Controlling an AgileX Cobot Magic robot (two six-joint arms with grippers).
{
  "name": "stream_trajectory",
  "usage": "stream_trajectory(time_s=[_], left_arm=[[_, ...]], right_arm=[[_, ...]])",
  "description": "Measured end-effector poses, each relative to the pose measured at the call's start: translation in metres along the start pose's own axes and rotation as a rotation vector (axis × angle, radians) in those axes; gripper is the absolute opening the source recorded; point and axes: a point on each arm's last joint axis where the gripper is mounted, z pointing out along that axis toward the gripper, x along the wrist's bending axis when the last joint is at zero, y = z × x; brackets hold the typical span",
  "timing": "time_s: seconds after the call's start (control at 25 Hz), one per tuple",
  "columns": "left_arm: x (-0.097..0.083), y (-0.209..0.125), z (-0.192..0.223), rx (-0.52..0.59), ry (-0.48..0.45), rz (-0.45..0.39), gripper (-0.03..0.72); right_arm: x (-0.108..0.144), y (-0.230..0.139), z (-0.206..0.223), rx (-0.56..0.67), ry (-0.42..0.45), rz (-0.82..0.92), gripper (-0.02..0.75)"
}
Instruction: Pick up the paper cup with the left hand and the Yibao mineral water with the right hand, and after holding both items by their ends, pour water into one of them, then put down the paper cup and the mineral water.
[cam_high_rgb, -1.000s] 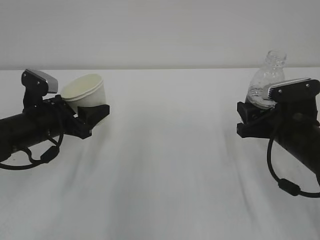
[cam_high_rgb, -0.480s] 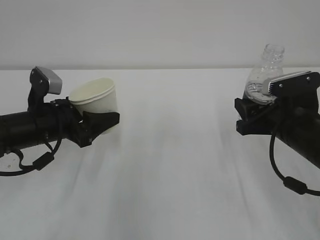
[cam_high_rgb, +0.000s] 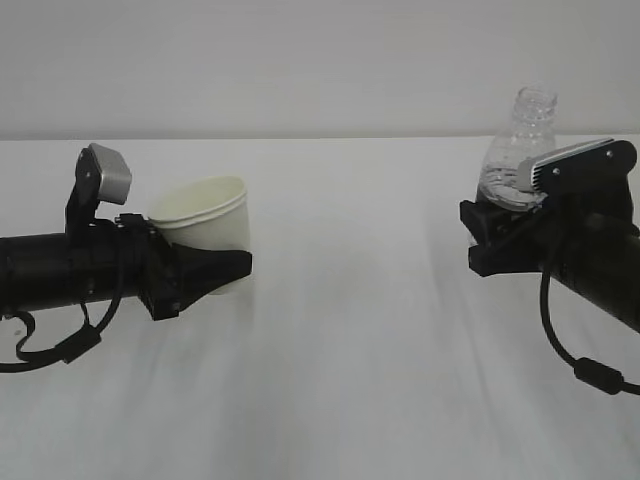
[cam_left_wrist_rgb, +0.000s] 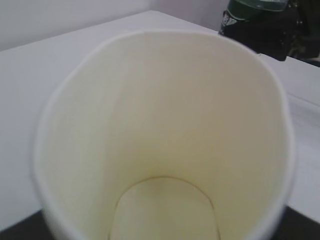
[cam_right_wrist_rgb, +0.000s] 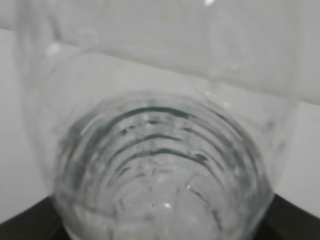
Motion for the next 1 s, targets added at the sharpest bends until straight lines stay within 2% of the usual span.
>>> stream_trajectory(time_s=[0.36,0.8,1.0], left_arm=[[-0.010,0.003,-0.002,0.011,-0.098,-0.009,0.430],[-0.021,0.015,-0.005,0.020,-0.156,0.054,0.430],[-0.036,0.010,0.008,0.083,-0.188,0.095,0.430]], right_arm=[[0.005,0.001,-0.002,0.004,0.061,0.000,0.484],[0.013,0.000,-0.003,0.017,0.140,-0.003,0.484],[0.014,0.000,-0.003,0.018,0.154,0.002,0.484]])
